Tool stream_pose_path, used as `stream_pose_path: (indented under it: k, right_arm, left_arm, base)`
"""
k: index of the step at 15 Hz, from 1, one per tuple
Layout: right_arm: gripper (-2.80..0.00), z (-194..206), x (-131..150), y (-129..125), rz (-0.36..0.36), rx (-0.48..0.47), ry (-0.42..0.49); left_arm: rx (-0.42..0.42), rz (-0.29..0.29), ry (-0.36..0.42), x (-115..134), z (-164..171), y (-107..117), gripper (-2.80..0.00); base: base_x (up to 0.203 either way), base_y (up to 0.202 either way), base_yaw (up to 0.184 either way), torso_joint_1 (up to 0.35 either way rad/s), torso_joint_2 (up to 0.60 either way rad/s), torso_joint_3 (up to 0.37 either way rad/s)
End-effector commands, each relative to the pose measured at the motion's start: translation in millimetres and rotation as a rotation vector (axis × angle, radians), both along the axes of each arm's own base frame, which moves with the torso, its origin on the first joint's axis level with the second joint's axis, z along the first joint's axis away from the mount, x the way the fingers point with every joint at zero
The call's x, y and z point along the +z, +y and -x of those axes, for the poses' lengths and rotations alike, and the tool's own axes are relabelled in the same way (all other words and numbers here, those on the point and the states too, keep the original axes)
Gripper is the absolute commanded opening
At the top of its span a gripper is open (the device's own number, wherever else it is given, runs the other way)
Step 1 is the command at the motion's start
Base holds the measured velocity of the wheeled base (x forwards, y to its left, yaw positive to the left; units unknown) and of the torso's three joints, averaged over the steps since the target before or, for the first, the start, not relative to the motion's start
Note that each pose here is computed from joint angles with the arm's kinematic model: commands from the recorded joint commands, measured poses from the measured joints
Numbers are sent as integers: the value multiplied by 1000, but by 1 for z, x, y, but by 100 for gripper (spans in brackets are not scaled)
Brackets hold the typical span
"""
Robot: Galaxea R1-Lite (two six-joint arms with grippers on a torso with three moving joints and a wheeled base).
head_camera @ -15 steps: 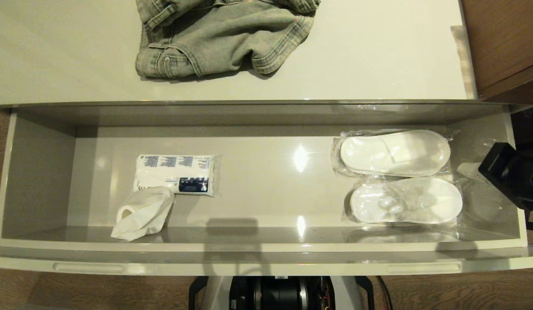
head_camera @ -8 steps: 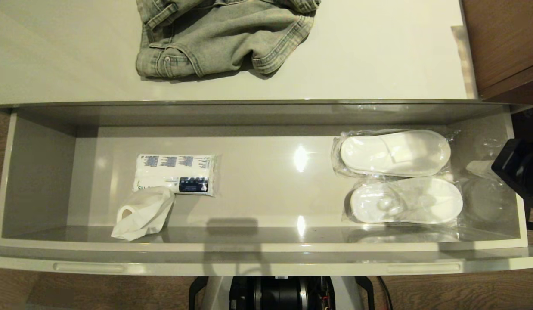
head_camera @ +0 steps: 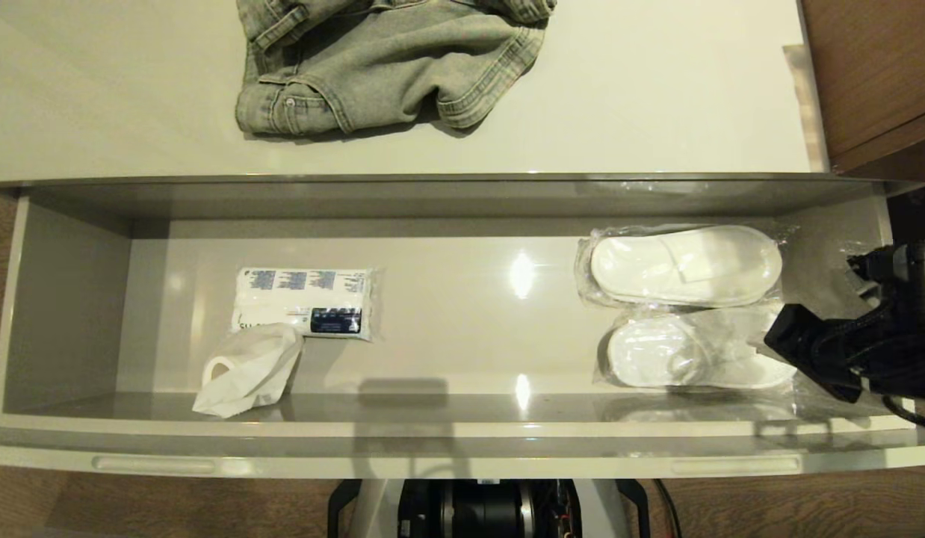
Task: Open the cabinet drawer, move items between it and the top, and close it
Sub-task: Take out the disposable slippers from the drawer
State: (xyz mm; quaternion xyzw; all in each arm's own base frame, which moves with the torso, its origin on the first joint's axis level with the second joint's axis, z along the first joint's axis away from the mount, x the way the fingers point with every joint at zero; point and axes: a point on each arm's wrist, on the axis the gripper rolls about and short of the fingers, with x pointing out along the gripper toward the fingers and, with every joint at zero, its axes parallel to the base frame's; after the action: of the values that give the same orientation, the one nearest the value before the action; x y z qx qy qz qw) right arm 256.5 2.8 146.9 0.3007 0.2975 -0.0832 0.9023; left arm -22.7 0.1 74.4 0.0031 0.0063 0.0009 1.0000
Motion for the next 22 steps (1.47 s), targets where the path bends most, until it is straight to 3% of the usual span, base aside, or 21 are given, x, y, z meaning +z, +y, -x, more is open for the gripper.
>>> stream_pose_path:
  k: [1,6,8,14,17,22]
  right_arm:
    - [0,-15,-27,-4,0,-22,35]
    - [0,-15,-27,-4,0,-22,35]
    - [0,-20,-17,-19,-6,-70,-38]
    - [0,-26,-12,-20,-36,-104,-97]
    - [0,-29,-20,-24,-35,-187,-86]
    - [0,-37,-27,-28,-60,-219,-103]
  left_arm:
    - [0,0,0,0,0,0,-280]
    - [0,0,0,0,0,0,-280]
    - [0,0,0,0,0,0,-280]
    - [0,0,0,0,0,0,-280]
    - [0,0,1,0,0,0,-280]
    - [0,0,0,0,0,0,-280]
  base:
    - [0,0,0,0,0,0]
    - [0,0,0,0,0,0]
    - [0,0,0,0,0,0]
    - [0,0,0,0,0,0]
    - [0,0,0,0,0,0]
    - [0,0,0,0,0,0]
